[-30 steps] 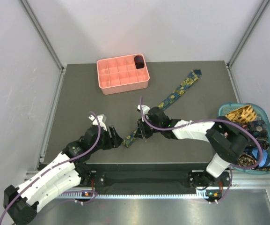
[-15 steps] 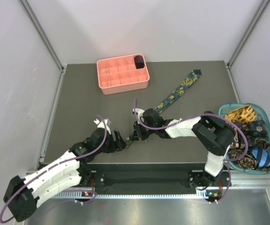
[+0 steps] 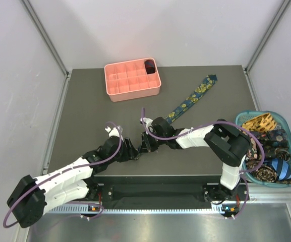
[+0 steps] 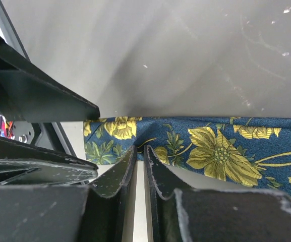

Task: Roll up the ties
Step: Roll the tie

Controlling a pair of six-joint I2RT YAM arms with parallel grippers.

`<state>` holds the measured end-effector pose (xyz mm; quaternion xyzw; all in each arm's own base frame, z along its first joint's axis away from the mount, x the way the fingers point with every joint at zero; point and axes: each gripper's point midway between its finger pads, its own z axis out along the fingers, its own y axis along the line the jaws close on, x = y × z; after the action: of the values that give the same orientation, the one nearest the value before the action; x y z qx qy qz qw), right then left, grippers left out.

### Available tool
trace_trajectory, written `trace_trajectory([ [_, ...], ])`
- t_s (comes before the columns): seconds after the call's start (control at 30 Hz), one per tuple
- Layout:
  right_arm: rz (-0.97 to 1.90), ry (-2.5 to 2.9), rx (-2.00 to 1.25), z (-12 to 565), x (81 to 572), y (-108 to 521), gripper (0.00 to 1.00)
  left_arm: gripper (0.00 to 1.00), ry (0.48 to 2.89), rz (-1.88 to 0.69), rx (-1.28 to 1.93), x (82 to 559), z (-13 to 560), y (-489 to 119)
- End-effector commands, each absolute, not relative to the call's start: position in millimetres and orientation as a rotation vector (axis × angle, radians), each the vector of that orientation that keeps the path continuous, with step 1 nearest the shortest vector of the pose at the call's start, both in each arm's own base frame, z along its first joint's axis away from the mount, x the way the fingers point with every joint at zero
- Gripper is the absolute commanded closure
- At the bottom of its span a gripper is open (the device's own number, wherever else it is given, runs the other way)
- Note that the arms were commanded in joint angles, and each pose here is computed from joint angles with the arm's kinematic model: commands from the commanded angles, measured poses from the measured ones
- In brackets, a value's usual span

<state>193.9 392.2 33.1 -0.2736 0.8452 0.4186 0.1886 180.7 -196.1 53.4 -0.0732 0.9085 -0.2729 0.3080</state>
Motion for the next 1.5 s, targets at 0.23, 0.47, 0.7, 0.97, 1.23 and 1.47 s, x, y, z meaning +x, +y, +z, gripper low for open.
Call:
trace_trajectory([
  [0.23, 1.230, 2.323, -0.811, 41.9, 193.9, 410.5, 0.90, 0.61, 2.352, -0.774, -0.225, 185.9, 54.5, -209.2],
  [0.47, 1.172, 2.303, -0.797, 48.8, 195.1, 398.8, 0.78, 0.77, 2.362, -0.753, -0.210, 187.4, 55.7, -209.4],
  [0.7, 1.083, 2.229, -0.791, 67.9, 203.9, 386.6, 0.67, 0.30, 2.300, -0.607, -0.234, 201.3, 85.0, -188.4],
  [0.97, 1.020, 2.111, -0.914, 81.4, 194.1, 389.9, 0.61, 0.15, 2.207, -0.365, -0.288, 219.8, 135.2, -150.8],
  [1.23, 0.990, 2.031, -0.986, 83.6, 180.0, 399.0, 0.48, 0.12, 2.074, -0.235, -0.403, 232.7, 199.4, -117.5],
  [1.47, 0.919, 1.980, -1.051, 79.8, 166.7, 417.9, 0.39, 0.12, 1.973, -0.184, -0.446, 235.3, 257.2, -97.1],
])
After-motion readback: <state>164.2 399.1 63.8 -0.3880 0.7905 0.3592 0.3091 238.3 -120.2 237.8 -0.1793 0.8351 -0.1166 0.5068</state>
